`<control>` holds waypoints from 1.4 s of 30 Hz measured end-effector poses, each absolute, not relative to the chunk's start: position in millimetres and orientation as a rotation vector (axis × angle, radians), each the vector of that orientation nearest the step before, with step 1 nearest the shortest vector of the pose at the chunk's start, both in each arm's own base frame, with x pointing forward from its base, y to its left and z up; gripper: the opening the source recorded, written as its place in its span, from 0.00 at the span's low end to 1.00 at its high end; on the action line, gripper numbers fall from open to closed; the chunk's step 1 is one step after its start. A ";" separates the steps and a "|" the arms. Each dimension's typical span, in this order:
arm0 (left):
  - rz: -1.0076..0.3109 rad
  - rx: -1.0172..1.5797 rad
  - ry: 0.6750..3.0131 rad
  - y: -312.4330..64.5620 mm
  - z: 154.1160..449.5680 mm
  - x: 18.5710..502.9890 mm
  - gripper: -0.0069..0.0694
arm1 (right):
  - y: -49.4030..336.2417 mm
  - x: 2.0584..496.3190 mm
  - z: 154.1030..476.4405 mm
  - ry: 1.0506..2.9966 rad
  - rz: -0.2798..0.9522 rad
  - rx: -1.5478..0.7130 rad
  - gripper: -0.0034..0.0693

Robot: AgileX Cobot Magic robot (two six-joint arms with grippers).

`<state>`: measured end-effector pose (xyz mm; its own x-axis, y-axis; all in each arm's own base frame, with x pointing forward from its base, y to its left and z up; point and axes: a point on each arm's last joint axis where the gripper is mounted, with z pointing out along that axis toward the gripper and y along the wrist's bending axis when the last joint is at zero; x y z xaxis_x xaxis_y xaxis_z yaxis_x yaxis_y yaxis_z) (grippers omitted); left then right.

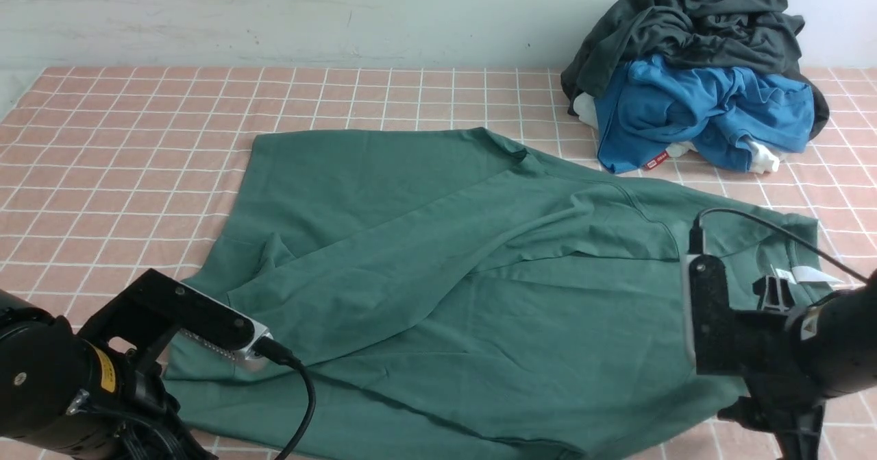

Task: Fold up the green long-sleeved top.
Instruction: Use both arms simultaneously to clamp the lower edge of the clothing fabric, then use both arms to drag the lower edge of the fabric forward and fold it over the upper edge

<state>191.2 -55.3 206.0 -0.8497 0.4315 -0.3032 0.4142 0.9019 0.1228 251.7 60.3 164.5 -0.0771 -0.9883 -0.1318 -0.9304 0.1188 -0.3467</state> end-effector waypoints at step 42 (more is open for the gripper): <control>0.074 0.146 2.509 -48.3 240.7 501.7 0.10 | 51.6 445.1 208.3 2.214 -0.397 -0.988 0.05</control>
